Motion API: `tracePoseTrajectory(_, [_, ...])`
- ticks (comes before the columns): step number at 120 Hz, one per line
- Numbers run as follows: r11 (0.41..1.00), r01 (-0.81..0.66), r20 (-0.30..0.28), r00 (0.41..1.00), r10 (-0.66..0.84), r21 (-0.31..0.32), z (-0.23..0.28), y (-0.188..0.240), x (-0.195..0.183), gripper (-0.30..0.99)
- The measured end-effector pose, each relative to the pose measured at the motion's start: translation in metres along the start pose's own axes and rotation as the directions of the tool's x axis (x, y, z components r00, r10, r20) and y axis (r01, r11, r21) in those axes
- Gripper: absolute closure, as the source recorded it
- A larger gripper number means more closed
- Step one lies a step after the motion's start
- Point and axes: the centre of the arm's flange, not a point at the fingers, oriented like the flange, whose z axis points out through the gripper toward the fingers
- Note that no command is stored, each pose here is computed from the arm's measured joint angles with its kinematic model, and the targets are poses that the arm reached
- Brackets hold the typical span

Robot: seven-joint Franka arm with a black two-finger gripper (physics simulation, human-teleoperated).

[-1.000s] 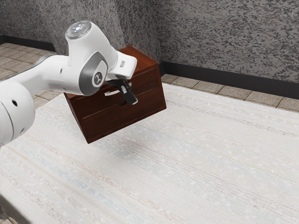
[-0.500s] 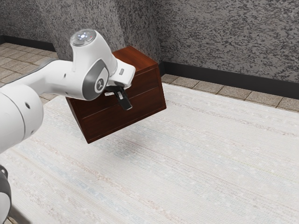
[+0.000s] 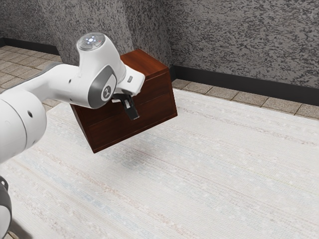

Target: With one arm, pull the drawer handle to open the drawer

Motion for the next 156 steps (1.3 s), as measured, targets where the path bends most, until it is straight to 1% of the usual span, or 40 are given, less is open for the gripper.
tracePoseTrajectory(18, [1.000, -0.027, 0.030, 0.999, 0.026, 0.012, 0.000, 0.001, -0.002, 0.04])
tracePoseTrajectory(34, [0.999, -0.031, 0.039, 0.999, 0.030, 0.015, -0.004, -0.001, -0.004, 0.05])
tracePoseTrajectory(56, [0.999, -0.039, 0.056, 0.998, 0.037, 0.033, -0.004, -0.002, -0.005, 0.03])
tracePoseTrajectory(66, [0.998, -0.047, 0.064, 0.997, 0.044, 0.045, -0.002, -0.001, -0.004, -0.01])
tracePoseTrajectory(85, [0.997, -0.049, 0.068, 0.997, 0.045, 0.059, -0.001, -0.001, -0.003, -0.02])
tracePoseTrajectory(109, [0.997, -0.043, 0.071, 0.997, 0.038, 0.060, -0.002, 0.000, -0.003, -0.01])
tracePoseTrajectory(119, [0.997, -0.040, 0.071, 0.997, 0.036, 0.062, -0.007, -0.001, -0.004, 0.02])
tracePoseTrajectory(134, [0.997, -0.048, 0.072, 0.996, 0.044, 0.057, -0.011, 0.005, 0.001, 0.01])
tracePoseTrajectory(156, [0.998, -0.042, 0.080, 0.996, 0.039, 0.046, -0.009, 0.010, -0.001, -0.01])
